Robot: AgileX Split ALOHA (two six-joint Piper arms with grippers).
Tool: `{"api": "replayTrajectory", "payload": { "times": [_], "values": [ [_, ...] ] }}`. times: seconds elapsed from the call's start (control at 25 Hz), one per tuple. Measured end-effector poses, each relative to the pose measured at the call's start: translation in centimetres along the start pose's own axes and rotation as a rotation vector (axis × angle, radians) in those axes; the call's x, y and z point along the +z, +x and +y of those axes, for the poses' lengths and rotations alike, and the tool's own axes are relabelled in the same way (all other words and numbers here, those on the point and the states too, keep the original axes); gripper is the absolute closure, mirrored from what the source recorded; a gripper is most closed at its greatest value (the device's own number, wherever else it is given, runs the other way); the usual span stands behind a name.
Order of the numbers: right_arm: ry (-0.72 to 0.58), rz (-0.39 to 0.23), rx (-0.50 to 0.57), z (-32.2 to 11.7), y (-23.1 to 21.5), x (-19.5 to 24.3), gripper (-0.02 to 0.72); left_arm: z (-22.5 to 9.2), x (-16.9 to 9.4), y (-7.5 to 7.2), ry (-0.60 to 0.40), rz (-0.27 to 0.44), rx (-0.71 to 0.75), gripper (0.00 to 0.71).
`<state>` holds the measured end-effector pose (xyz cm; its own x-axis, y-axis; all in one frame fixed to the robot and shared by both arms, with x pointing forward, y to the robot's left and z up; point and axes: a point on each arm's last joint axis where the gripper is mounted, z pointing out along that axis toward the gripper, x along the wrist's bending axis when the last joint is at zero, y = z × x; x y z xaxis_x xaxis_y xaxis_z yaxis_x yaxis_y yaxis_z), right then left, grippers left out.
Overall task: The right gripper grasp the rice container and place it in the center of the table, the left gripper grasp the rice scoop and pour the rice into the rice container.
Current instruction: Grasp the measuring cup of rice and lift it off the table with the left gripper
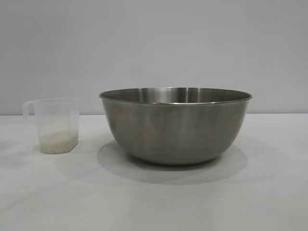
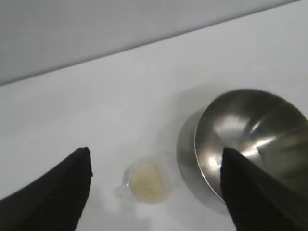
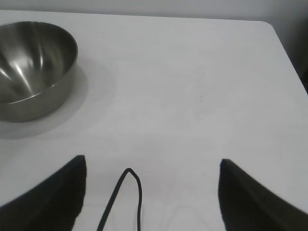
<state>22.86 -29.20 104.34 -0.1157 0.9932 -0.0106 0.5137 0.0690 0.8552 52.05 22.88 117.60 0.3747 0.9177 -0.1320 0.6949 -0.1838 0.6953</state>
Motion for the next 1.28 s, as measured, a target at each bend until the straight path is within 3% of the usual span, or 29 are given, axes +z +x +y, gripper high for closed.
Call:
{"api": "replayTrajectory", "payload": {
  "times": [0.24, 0.48, 0.96, 1.28],
  "values": [
    [0.0, 0.0, 0.0, 0.0, 0.0, 0.0, 0.176, -2.7, -2.4, -0.7, 0.082, 0.002, 0.005, 0.183],
    [0.0, 0.002, 0.001, 0.0, 0.0, 0.0, 0.176, -8.0, -1.7, -0.6, 0.09, 0.024, -0.02, 0.183],
    [0.0, 0.001, 0.001, 0.0, 0.0, 0.0, 0.176, -17.1, 0.4, 0.5, -0.342, 0.135, -0.155, 0.183],
    [0.0, 0.001, 0.001, 0.0, 0.0, 0.0, 0.176, -20.9, 2.3, 2.1, -0.502, 0.251, -0.226, 0.183]
  ]
}}
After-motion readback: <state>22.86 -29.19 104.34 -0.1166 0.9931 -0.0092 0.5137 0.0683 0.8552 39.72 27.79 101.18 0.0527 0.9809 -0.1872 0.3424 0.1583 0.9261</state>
